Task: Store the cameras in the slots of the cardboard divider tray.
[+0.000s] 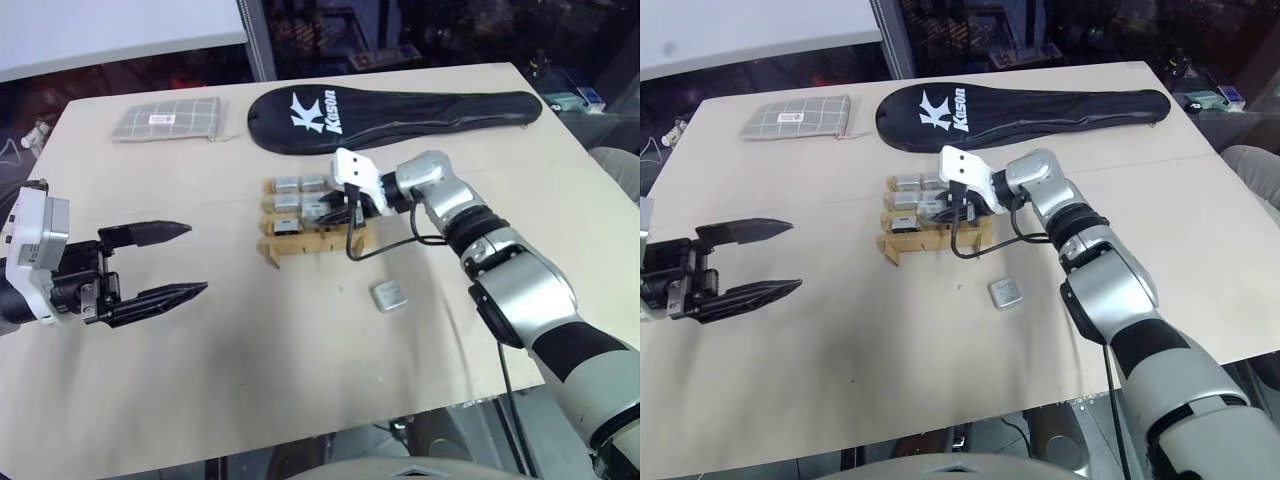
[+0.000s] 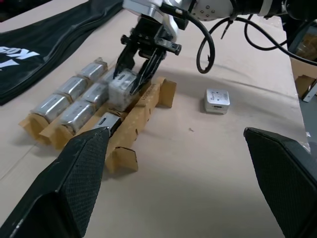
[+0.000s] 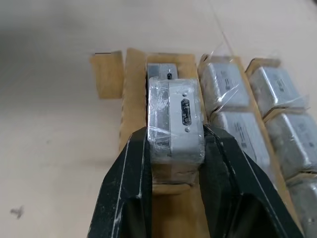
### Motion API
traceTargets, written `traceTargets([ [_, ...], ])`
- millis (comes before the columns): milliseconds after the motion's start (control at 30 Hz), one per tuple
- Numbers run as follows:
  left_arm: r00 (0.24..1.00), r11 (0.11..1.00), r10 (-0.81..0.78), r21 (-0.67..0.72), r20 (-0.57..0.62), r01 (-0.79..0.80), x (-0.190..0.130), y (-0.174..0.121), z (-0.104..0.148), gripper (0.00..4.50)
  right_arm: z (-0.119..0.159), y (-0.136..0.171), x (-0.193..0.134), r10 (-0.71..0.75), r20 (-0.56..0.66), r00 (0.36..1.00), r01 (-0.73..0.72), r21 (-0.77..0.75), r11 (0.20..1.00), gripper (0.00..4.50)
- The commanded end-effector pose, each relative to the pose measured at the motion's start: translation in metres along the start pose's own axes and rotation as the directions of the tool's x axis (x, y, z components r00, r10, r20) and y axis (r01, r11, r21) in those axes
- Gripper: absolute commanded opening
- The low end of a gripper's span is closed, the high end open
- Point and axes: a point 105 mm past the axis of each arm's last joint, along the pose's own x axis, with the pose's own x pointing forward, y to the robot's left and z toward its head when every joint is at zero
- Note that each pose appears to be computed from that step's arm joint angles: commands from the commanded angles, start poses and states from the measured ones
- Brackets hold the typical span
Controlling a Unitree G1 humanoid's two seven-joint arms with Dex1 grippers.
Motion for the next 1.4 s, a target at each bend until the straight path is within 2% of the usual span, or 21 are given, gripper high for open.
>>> traceTargets([
  [33, 1.0, 0.999, 0.008, 0.042, 0.024, -0.009, -0.003, -0.001, 0.011, 4.5, 0.009, -0.003, 0.002, -0.008, 0.01, 1.0, 0.009, -0.035, 0.999, 0.76],
  [233, 1.0, 0.999, 0.004, 0.046, 0.025, -0.005, -0.001, -0.001, 0.012, 4.5, 0.009, -0.001, 0.011, -0.023, 0.015, 1.0, 0.024, -0.055, 0.998, 0.76],
  [367, 1.0, 0.999, -0.01, 0.048, 0.019, 0.009, 0.001, -0.002, 0.014, 4.5, 0.006, 0.003, 0.012, 0.007, 0.018, 1.0, -0.006, -0.05, 0.999, 2.68],
  [433, 1.0, 0.999, -0.018, 0.044, 0.014, 0.017, 0.002, -0.003, 0.014, 4.5, 0.007, -0.001, 0.006, -0.02, 0.028, 0.999, 0.022, -0.058, 0.998, 3.58],
  [467, 1.0, 0.999, -0.02, 0.043, 0.013, 0.019, 0.003, -0.003, 0.014, 4.5, 0.007, -0.002, 0.003, -0.027, 0.031, 0.999, 0.029, -0.067, 0.997, 4.16],
  [500, 1.0, 0.999, -0.021, 0.042, 0.013, 0.02, 0.003, -0.003, 0.014, 4.5, 0.008, -0.002, 0.0, -0.023, 0.032, 0.999, 0.026, -0.088, 0.996, 4.42],
  [633, 0.999, 0.999, -0.03, 0.044, 0.018, 0.03, 0.008, -0.002, 0.015, 4.5, 0.023, 0.006, -0.017, 0.057, 0.095, 0.994, -0.04, -0.171, 0.984, 4.42],
  [767, 0.997, 0.997, -0.064, 0.034, 0.032, 0.063, 0.017, -0.002, 0.015, 4.5, 0.033, 0.053, -0.058, 0.199, 0.188, 0.962, -0.175, -0.141, 0.975, 4.42],
  [833, 0.996, 0.997, -0.077, 0.032, 0.037, 0.076, 0.02, 0.0, 0.016, 4.5, 0.019, 0.079, -0.067, 0.235, 0.146, 0.961, -0.227, -0.072, 0.971, 4.42],
  [900, 0.995, 0.995, -0.094, 0.034, 0.039, 0.093, 0.024, 0.003, 0.016, 4.5, -0.008, 0.105, -0.074, 0.269, 0.052, 0.962, -0.27, 0.017, 0.963, 4.42],
  [967, 0.993, 0.993, -0.109, 0.04, 0.042, 0.107, 0.027, 0.006, 0.017, 4.5, -0.025, 0.119, -0.075, 0.258, 0.0, 0.966, -0.258, 0.046, 0.965, 4.42],
  [1133, 0.987, 0.987, -0.152, 0.057, 0.043, 0.15, 0.033, 0.008, 0.021, 4.5, -0.045, 0.113, -0.068, 0.124, -0.065, 0.99, -0.124, 0.001, 0.992, 4.42],
  [1233, 0.98, 0.978, -0.199, 0.066, 0.029, 0.197, 0.033, 0.006, 0.022, 4.5, -0.054, 0.109, -0.072, 0.1, -0.111, 0.989, -0.102, -0.011, 0.995, 4.42],
  [1400, 0.959, 0.957, -0.282, 0.069, -0.032, 0.283, 0.032, 0.002, 0.019, 4.5, -0.059, 0.11, -0.068, 0.097, -0.111, 0.989, -0.098, -0.002, 0.995, 4.42],
])
